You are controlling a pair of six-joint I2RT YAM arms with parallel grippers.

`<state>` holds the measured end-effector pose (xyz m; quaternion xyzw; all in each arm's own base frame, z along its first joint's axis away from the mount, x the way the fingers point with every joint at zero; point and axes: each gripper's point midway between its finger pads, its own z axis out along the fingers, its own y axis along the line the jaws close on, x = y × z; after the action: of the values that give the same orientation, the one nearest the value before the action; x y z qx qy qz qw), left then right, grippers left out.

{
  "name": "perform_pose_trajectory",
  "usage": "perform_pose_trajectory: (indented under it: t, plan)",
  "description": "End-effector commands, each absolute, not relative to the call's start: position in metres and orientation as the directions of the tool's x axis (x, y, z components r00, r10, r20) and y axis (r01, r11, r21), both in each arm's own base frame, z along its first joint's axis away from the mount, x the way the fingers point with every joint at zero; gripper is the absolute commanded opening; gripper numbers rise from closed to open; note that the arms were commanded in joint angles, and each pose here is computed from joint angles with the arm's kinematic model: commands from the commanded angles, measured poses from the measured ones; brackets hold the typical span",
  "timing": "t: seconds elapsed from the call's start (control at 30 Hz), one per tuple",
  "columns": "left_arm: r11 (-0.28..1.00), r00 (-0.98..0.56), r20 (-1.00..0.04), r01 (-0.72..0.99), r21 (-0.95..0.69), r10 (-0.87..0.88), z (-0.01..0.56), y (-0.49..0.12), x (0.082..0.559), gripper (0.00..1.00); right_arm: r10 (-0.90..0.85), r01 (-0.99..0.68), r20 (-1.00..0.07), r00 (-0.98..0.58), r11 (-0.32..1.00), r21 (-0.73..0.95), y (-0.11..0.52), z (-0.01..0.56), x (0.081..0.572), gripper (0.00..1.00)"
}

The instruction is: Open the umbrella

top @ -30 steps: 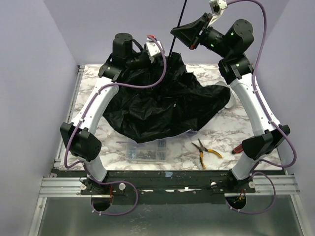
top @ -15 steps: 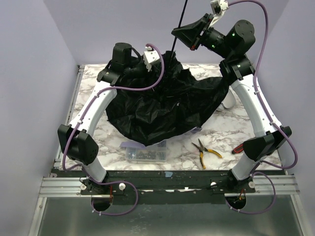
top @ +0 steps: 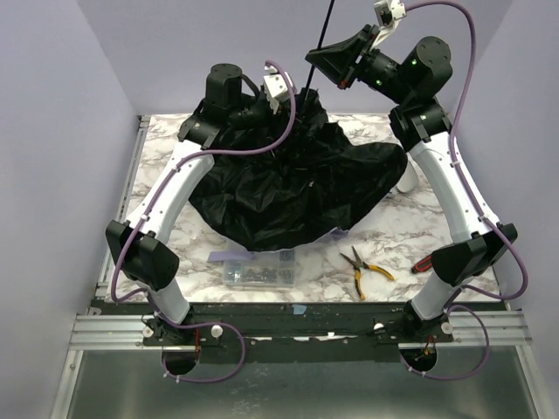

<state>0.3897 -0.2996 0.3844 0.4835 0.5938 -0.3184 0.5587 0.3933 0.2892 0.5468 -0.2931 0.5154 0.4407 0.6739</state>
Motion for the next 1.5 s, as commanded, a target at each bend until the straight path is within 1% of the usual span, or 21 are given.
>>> perform_pose_trajectory:
  t: [0.0,0.1,0.13,0.2,0.33,0.43,0.47,0.53,0.57,0.6,0.63,0.83,0.97,1.03,1.17,1.27,1.4,1.43,1.47]
  plan:
    - [0.344,0.065,-0.979,0.93,0.129,0.191,0.382,-0.305,0.399,0.16,0.351,-0.896,-0.924,0.154,0.445,0.02,0.281,0.578,0.378,0.01]
    - [0.348,0.044,-0.981,0.931,0.108,0.187,0.376,-0.306,0.401,0.15,0.359,-0.896,-0.921,0.153,0.443,0.023,0.28,0.58,0.377,0.01]
    - [0.346,0.043,-0.982,0.932,0.106,0.185,0.376,-0.307,0.401,0.12,0.361,-0.897,-0.919,0.155,0.442,0.023,0.28,0.581,0.377,0.01]
    - [0.333,0.042,-0.985,0.938,0.097,0.169,0.378,-0.308,0.399,0.0,0.364,-0.898,-0.919,0.15,0.44,0.028,0.28,0.58,0.377,0.01]
    - [0.28,0.044,-0.993,0.957,0.074,0.113,0.39,-0.314,0.387,0.0,0.367,-0.898,-0.92,0.134,0.438,0.044,0.281,0.576,0.378,0.01]
    - [0.276,0.047,-0.995,0.959,0.068,0.083,0.397,-0.315,0.384,0.0,0.374,-0.9,-0.92,0.119,0.432,0.059,0.281,0.574,0.377,0.01]
    - [0.274,0.051,-0.996,0.959,0.071,0.077,0.399,-0.315,0.383,0.0,0.378,-0.9,-0.919,0.114,0.431,0.065,0.281,0.573,0.377,0.09]
    - [0.265,0.061,-0.996,0.961,0.076,0.064,0.405,-0.315,0.38,0.0,0.39,-0.899,-0.917,0.089,0.427,0.095,0.281,0.566,0.377,0.48]
    - [0.263,0.066,-0.996,0.961,0.079,0.055,0.409,-0.316,0.379,0.0,0.396,-0.898,-0.915,0.074,0.426,0.112,0.281,0.562,0.379,0.56]
    - [0.264,0.067,-0.997,0.962,0.078,0.049,0.412,-0.316,0.378,0.0,0.398,-0.897,-0.916,0.048,0.42,0.135,0.282,0.555,0.38,0.6]
    - [0.261,0.071,-0.997,0.962,0.079,0.041,0.415,-0.315,0.377,0.0,0.398,-0.898,-0.917,0.032,0.414,0.148,0.283,0.549,0.381,0.62]
    - [0.253,0.078,-0.997,0.964,0.081,0.023,0.428,-0.315,0.372,0.0,0.386,-0.898,-0.919,-0.075,0.375,0.231,0.294,0.518,0.391,0.62]
    - [0.25,0.077,-0.997,0.965,0.08,0.023,0.431,-0.314,0.37,0.0,0.361,-0.905,-0.923,-0.13,0.336,0.259,0.301,0.501,0.393,0.51]
    - [0.249,0.083,-0.996,0.965,0.085,0.02,0.434,-0.314,0.368,0.0,0.349,-0.904,-0.924,-0.156,0.326,0.276,0.303,0.492,0.393,0.5]
    - [0.252,0.077,-0.997,0.964,0.079,0.017,0.438,-0.314,0.368,0.0,0.331,-0.902,-0.926,-0.183,0.317,0.292,0.305,0.48,0.392,0.51]
    - [0.255,0.075,-0.997,0.964,0.076,0.013,0.441,-0.314,0.368,0.0,0.311,-0.898,-0.932,-0.187,0.331,0.291,0.305,0.472,0.394,0.46]
    - [0.248,0.068,-0.998,0.966,0.069,0.011,0.443,-0.315,0.367,0.0,0.278,-0.896,-0.941,-0.194,0.34,0.285,0.31,0.462,0.393,0.45]
    - [0.243,0.062,-0.998,0.968,0.063,0.011,0.443,-0.315,0.366,0.0,0.272,-0.897,-0.942,-0.196,0.339,0.284,0.313,0.46,0.393,0.44]
    - [0.239,0.06,-0.998,0.969,0.061,0.011,0.444,-0.315,0.365,0.0,0.267,-0.896,-0.944,-0.193,0.344,0.28,0.315,0.459,0.393,0.38]
